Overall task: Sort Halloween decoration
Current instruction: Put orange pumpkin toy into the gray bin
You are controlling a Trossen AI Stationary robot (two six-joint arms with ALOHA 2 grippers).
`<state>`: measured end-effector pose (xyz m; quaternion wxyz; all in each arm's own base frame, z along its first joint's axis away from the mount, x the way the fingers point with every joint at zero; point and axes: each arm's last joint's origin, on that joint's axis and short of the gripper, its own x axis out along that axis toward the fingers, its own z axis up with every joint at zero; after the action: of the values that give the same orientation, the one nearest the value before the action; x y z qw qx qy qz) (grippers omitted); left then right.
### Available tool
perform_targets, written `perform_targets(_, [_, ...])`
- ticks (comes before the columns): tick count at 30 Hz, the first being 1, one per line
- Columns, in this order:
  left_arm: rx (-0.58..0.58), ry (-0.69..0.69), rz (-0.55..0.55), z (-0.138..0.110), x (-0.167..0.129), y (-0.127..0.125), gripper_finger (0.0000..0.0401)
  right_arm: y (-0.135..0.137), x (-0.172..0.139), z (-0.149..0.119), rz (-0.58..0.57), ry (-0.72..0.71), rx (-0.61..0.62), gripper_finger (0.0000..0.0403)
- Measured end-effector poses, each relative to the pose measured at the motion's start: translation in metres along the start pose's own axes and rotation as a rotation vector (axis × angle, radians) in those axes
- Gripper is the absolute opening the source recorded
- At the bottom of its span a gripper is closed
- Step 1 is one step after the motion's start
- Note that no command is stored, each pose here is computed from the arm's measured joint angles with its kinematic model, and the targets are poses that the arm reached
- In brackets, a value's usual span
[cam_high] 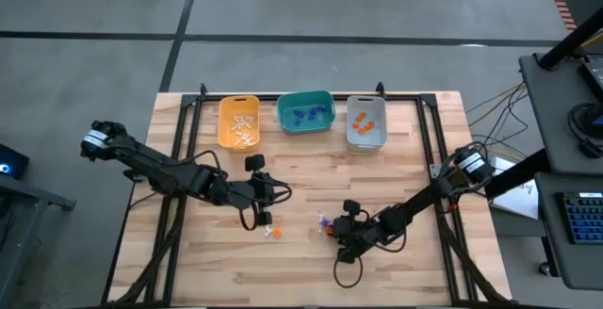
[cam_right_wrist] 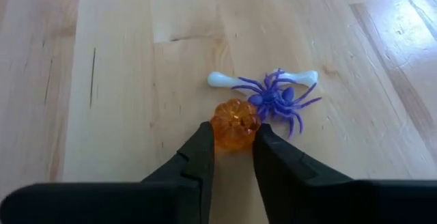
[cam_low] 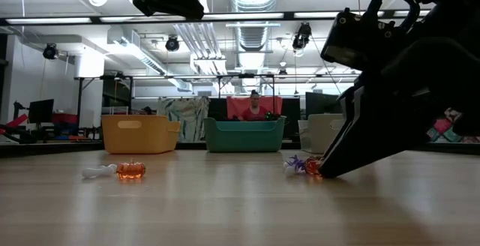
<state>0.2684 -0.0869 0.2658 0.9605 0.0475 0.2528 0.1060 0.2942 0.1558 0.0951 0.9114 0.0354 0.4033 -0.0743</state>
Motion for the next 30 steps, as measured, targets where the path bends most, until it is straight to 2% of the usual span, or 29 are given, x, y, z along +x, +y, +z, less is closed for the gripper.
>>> perform_targets(8, [0.000,0.000,0.000,0.000,0.000,0.000,0.0070,-0.001,-0.007,0.005,0.011,-0.009,-0.012,0.0068])
perform_targets(24, [0.000,0.001,0.000,0.000,0.000,0.000,0.0070,-0.002,-0.018,0.014,0.019,-0.041,-0.008,0.0067])
perform_targets(30, [0.000,0.001,0.000,0.000,0.000,0.000,0.0070,-0.013,-0.029,0.028,0.012,-0.074,0.018,0.0067])
